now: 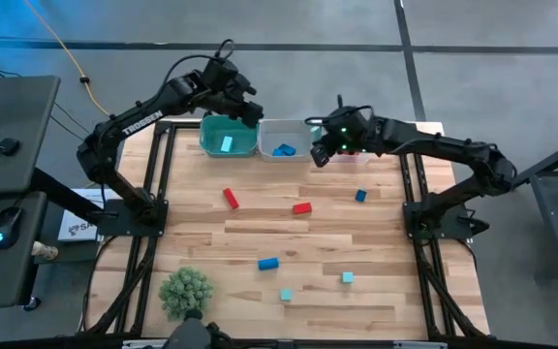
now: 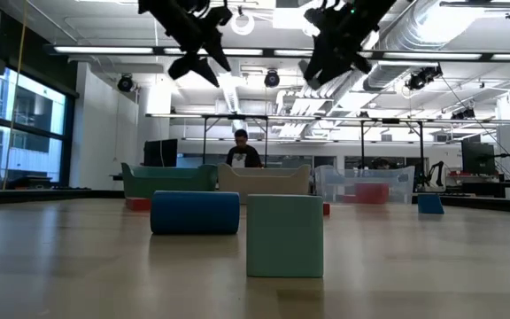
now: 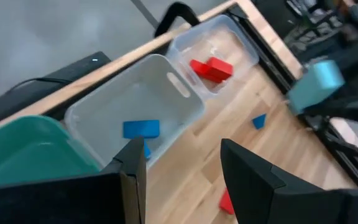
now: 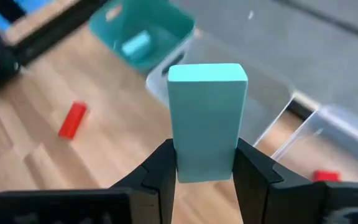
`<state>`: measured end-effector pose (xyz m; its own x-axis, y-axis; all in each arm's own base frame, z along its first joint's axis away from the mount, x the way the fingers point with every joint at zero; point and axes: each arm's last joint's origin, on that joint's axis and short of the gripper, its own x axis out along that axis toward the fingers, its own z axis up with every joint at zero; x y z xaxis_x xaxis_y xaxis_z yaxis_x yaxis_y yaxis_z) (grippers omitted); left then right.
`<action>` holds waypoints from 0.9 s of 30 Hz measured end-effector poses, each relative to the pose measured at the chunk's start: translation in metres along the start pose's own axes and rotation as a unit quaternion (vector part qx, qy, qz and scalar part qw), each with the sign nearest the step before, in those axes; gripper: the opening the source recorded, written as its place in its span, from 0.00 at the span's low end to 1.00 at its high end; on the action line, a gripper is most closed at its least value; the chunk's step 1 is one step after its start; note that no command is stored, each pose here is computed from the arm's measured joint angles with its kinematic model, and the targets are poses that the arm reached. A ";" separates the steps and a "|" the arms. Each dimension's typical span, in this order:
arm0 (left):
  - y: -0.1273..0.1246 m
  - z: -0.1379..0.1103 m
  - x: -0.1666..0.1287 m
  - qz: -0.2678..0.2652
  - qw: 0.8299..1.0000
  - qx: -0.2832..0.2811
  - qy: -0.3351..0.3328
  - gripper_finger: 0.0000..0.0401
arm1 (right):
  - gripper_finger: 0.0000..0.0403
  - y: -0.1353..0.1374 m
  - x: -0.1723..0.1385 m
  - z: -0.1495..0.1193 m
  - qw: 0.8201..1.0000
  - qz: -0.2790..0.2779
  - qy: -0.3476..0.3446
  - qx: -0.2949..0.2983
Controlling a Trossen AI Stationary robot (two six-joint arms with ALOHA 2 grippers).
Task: Sort & place blocks by color
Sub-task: Put the light blue block into the green bin
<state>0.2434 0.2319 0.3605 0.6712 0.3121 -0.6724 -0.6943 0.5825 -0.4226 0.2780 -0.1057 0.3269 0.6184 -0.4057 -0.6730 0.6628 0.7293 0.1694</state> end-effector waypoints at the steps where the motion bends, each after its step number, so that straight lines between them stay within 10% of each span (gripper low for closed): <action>1: -0.002 0.000 0.004 -0.008 1.000 -0.001 0.002 0.33 | 0.26 0.001 0.004 -0.002 1.000 0.003 0.012 0.004; 27: -0.046 -0.044 0.094 -0.096 0.980 -0.004 0.172 0.33 | 0.25 0.053 0.071 -0.049 0.985 0.056 0.144 -0.073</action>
<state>0.3269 0.2009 0.2899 0.6637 -0.0743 -0.7443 -0.5666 0.5997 -0.5651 0.3367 -0.0685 0.2528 0.5249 -0.1612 -0.8357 0.5166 0.8407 0.1624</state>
